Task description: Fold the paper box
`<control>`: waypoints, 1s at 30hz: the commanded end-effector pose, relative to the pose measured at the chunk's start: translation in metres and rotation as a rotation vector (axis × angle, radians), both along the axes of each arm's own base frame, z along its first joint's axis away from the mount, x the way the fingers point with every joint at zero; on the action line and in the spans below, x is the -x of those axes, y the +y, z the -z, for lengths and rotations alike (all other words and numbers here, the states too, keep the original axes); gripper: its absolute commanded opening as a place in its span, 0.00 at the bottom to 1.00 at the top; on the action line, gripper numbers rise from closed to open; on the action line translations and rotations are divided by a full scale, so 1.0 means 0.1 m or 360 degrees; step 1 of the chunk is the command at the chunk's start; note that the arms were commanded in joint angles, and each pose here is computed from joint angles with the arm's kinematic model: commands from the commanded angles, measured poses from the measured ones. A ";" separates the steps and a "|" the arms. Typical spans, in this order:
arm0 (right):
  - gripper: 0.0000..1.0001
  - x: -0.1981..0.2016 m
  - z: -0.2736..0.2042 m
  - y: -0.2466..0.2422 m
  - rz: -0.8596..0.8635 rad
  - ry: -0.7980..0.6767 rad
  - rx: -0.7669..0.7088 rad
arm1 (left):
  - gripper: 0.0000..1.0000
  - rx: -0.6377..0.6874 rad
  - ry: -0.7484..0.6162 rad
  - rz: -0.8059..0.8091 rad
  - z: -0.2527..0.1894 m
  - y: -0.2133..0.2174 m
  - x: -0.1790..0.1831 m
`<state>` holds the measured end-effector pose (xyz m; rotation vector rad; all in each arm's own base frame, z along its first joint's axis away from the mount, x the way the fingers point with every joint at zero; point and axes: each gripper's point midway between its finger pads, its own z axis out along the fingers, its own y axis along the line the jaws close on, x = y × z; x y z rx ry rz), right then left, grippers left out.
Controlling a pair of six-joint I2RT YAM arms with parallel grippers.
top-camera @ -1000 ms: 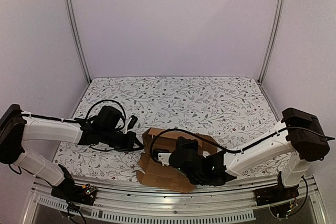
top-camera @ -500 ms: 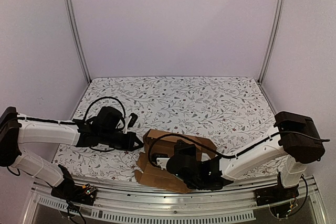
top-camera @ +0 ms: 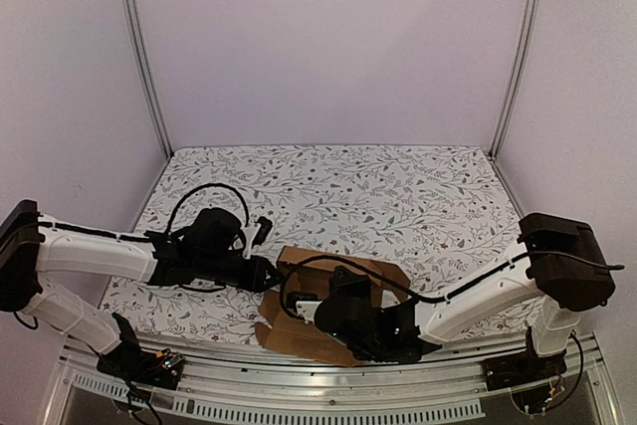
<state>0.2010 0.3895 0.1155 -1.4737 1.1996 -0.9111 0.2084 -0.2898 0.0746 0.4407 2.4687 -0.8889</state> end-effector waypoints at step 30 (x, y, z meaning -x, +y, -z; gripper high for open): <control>0.00 0.18 -0.05 0.04 0.0003 0.0030 -0.0123 | 0.37 -0.0157 -0.0508 -0.0104 0.16 -0.14 -0.26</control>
